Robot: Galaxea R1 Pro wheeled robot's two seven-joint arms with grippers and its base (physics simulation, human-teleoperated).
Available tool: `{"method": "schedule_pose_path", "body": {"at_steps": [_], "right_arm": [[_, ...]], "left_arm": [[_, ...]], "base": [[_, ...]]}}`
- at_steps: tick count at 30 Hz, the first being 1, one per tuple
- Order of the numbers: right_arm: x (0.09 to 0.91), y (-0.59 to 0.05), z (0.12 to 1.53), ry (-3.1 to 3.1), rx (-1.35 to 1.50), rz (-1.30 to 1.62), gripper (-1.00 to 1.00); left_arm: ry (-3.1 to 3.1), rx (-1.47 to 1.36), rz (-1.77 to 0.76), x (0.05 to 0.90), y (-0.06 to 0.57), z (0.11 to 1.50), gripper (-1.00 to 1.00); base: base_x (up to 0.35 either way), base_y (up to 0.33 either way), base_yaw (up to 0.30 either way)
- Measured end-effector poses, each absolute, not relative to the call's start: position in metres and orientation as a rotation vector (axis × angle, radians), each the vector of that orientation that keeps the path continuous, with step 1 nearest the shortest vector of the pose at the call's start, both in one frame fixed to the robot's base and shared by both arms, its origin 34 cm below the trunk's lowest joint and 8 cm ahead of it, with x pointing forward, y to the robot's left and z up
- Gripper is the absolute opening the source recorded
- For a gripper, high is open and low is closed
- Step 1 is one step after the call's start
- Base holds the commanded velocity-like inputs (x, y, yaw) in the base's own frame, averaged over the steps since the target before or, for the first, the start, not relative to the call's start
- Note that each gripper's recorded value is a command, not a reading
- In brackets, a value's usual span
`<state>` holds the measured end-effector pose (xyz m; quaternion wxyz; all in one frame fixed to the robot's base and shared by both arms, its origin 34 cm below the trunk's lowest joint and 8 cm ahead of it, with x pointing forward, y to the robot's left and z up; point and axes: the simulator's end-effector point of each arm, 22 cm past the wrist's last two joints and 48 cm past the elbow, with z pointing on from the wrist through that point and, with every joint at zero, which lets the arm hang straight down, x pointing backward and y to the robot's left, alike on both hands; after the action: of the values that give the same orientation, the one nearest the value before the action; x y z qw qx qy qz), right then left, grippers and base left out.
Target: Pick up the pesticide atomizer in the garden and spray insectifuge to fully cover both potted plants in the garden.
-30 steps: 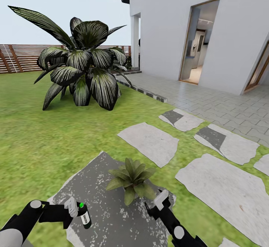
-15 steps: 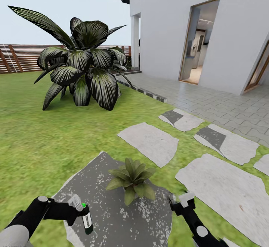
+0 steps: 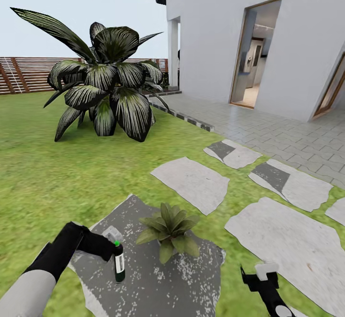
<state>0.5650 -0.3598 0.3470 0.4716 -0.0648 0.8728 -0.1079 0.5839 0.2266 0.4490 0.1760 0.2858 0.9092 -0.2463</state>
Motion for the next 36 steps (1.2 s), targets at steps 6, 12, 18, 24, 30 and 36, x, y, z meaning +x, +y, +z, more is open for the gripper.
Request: {"method": "schedule_pose_path", "body": {"at_steps": [6,12,18,24,30,36], "right_arm": [[0.530,-0.379,0.320,2.230,-0.080,-0.287,1.00],[0.515,-0.381,0.312,2.232,-0.064,-0.283,1.00],[0.506,-0.377,0.306,2.241,-0.062,-0.275,1.00],[0.503,-0.375,0.304,2.249,-0.062,-0.271,1.00],[0.500,-0.376,0.302,2.254,-0.062,-0.273,1.00],[0.500,-0.374,0.302,2.255,-0.063,-0.270,1.00]], "left_arm": [[2.714,0.756,-0.655,0.607,0.201,0.481,-1.00],[2.796,0.780,-0.586,0.610,0.192,0.490,-1.00],[2.808,0.812,-0.542,0.618,0.188,0.500,-1.00],[2.854,0.935,-0.504,0.602,0.173,0.485,-1.00],[2.939,0.946,-0.502,0.580,0.181,0.461,-1.00],[2.941,0.947,-0.500,0.579,0.182,0.460,-1.00]], "base": [[0.000,0.000,0.000],[0.000,0.000,0.000],[0.000,0.000,0.000],[0.000,0.000,0.000],[0.000,0.000,0.000],[0.000,0.000,0.000]]}}
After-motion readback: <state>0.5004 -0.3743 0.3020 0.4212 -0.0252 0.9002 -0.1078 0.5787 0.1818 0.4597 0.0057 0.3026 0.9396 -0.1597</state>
